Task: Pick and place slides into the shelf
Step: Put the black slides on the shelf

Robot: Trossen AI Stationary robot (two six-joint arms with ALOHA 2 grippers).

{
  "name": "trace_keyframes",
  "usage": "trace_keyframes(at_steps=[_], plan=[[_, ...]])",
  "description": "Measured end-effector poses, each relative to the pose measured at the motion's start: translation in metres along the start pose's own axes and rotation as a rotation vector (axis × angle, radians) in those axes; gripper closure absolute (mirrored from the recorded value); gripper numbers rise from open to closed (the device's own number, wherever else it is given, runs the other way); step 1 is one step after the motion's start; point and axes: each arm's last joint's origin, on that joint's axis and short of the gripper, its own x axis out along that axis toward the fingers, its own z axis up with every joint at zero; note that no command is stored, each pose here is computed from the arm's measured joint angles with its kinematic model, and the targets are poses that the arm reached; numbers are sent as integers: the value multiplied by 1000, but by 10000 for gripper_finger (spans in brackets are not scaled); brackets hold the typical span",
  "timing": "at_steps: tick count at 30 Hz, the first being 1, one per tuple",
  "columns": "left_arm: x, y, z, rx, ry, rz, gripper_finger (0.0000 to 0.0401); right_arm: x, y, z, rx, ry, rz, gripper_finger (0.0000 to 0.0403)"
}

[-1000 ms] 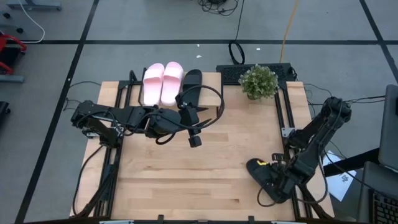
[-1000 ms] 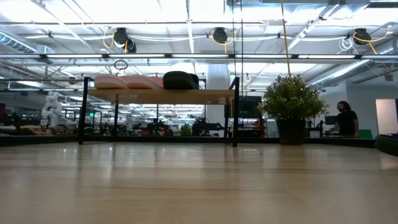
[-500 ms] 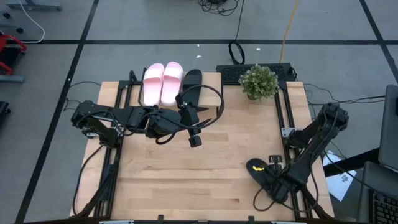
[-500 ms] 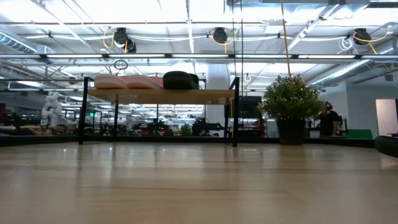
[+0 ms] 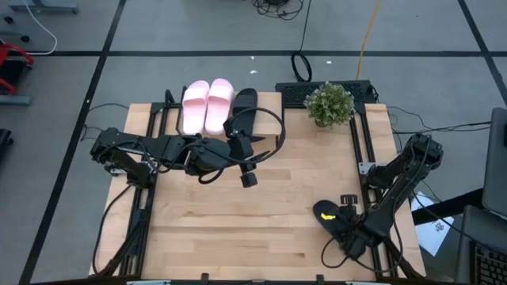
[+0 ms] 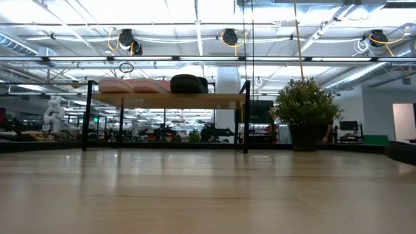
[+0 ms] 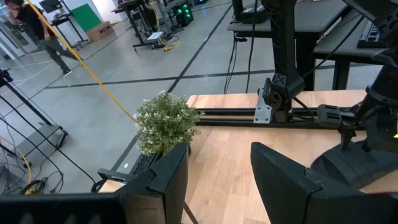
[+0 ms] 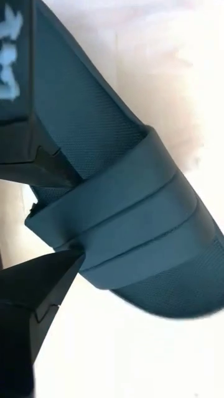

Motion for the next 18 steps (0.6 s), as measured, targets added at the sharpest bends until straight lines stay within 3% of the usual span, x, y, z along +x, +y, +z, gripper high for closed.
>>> trace_keyframes(at_steps=[12, 18], plan=[[0, 0, 0, 0, 2, -1, 226, 3, -6, 0, -12, -109, -135, 241], [0, 0, 0, 0, 3, -1, 226, 20, -9, -6, -16, -105, -159, 264]])
